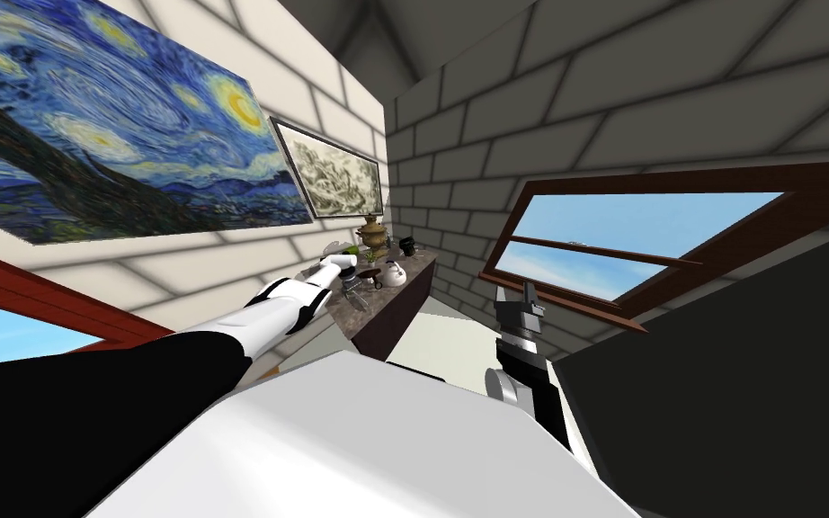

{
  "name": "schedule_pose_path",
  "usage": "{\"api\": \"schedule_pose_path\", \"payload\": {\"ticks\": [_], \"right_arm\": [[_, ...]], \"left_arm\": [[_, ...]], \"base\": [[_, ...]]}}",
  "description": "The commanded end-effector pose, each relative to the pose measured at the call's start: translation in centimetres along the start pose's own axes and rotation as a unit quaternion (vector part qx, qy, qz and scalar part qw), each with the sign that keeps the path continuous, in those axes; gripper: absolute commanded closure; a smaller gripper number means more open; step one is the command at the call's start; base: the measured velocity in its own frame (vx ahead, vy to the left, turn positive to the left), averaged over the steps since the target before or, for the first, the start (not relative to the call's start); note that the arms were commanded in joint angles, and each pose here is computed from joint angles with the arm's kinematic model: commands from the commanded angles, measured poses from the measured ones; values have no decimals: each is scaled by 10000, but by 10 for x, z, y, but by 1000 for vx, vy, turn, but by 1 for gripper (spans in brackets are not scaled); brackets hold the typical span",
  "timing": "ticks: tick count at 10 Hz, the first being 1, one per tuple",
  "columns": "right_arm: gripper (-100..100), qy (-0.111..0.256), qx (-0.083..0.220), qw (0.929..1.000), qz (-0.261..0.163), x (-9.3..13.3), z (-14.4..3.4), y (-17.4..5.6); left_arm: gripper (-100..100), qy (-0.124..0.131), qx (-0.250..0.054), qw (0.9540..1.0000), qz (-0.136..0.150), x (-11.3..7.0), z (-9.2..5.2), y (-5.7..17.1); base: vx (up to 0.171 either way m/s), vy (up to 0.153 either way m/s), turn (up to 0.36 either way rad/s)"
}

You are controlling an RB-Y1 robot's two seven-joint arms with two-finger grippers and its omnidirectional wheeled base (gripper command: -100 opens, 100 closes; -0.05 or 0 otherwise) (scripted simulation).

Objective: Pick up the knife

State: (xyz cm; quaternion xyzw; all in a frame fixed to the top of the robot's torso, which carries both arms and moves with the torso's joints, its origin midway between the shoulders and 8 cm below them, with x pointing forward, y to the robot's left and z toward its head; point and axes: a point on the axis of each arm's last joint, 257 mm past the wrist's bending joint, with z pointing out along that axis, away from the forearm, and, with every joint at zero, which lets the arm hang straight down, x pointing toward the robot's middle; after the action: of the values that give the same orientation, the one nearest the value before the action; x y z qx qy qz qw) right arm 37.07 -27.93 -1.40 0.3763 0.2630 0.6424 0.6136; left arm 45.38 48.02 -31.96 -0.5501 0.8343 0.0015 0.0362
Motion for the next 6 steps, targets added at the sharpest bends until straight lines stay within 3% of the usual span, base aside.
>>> {"api": "schedule_pose_path", "payload": {"ticks": [1,4,5,6], "right_arm": [[0,0,0,10000,0,0,0,0],[0,0,0,10000,0,0,0,0],[0,0,0,10000,0,0,0,0],[0,0,0,10000,0,0,0,0]], "left_arm": [[-100,256,-210,9994,-24,15,2,8],[-100,470,-393,9981,-42,28,3,14],[-100,405,-334,9986,-35,24,3,12],[0,423,-352,9985,-38,25,2,12]], "base": [[28,30,-16],[20,18,-3],[9,8,-2],[0,0,0]]}}
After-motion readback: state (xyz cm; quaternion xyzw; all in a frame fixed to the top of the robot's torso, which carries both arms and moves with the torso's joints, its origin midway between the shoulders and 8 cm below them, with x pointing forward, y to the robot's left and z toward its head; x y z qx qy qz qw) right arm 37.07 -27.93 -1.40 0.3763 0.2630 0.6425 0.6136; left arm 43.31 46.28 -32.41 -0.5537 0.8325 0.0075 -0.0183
